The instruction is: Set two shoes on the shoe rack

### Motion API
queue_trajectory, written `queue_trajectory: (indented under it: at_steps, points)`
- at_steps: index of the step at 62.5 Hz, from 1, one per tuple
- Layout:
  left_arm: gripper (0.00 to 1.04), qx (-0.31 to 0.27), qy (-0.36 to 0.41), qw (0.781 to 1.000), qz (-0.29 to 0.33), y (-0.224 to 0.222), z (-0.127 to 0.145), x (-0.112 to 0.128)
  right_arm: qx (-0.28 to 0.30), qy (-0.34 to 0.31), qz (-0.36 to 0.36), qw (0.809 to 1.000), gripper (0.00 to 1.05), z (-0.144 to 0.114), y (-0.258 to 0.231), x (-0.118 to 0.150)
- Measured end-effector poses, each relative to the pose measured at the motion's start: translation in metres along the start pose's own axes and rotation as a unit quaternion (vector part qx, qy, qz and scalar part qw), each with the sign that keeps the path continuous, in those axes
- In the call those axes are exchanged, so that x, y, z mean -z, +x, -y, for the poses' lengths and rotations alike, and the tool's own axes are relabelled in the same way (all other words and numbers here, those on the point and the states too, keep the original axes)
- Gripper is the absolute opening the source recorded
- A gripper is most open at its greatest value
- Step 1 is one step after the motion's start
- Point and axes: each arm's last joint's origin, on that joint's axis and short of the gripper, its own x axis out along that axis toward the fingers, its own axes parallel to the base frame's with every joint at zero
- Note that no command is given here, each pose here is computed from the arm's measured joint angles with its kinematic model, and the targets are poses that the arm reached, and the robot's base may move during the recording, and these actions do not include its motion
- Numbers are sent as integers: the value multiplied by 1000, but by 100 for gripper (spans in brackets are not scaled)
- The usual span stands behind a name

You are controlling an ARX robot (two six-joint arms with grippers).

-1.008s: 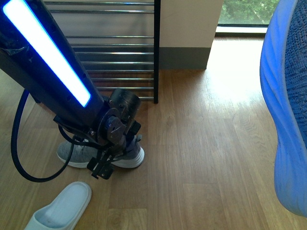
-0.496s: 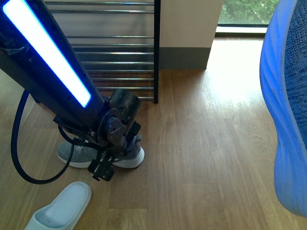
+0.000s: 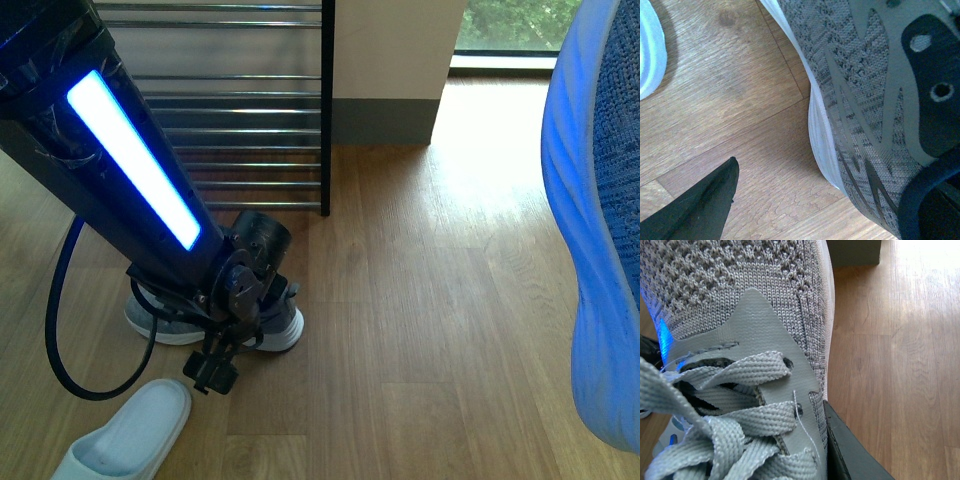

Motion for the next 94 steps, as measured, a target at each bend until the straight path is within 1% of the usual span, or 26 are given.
queue_trajectory:
  at_steps: [24, 40, 48, 53, 66, 80, 94]
  points:
    - [95, 14, -2, 1000, -4, -34, 1, 3, 0, 0, 0, 1000, 2, 0, 0, 0]
    - [95, -1, -6, 1000, -9, -40, -14, 2, 0, 0, 0, 1000, 2, 0, 0, 0]
    - [95, -6, -9, 1000, -8, -39, -20, -1, 0, 0, 0, 1000, 2, 0, 0, 0]
    - [95, -8, -17, 1000, -5, -37, -21, -8, 0, 0, 0, 1000, 2, 0, 0, 0]
    - [95, -7, -22, 1000, 0, -30, -15, -18, 0, 0, 0, 1000, 2, 0, 0, 0]
    - [95, -16, -8, 1000, -5, -14, -8, -13, 0, 0, 0, 1000, 2, 0, 0, 0]
    - [95, -34, 1, 999, -9, 1, -12, -5, 0, 0, 0, 1000, 2, 0, 0, 0]
